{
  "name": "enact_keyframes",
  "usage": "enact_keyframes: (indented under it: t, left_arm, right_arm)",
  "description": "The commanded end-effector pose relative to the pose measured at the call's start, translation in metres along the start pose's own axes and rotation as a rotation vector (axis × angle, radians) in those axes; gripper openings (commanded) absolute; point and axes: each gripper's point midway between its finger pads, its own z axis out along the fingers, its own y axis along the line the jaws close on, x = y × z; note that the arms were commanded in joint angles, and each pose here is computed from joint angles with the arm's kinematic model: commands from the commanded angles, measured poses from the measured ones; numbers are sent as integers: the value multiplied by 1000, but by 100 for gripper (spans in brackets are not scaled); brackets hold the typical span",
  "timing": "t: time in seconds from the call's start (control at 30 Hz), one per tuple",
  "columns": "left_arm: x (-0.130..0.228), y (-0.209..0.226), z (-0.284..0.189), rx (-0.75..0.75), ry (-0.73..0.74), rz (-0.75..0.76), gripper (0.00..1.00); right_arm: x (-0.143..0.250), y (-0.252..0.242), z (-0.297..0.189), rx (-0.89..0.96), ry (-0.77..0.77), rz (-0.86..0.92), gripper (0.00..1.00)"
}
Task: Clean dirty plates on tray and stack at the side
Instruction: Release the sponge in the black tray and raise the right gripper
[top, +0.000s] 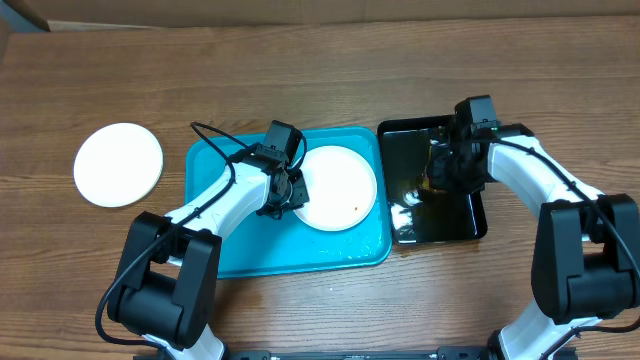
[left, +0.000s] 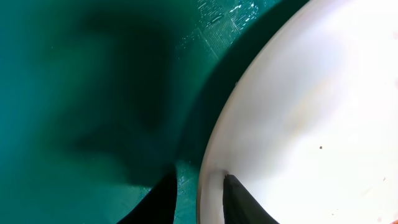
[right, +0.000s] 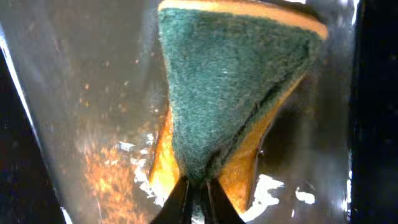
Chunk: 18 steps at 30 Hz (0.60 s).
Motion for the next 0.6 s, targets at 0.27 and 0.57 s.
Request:
enact_keyframes:
  t: [0.27, 0.57]
  left_arm:
    - [2, 3, 5, -7, 15, 9, 35]
    - [3, 2, 5, -1, 19, 21, 7]
  right_arm:
    - [-47, 27, -72, -35, -69, -26, 61]
    - [-74, 32, -105, -37, -152, -30, 100]
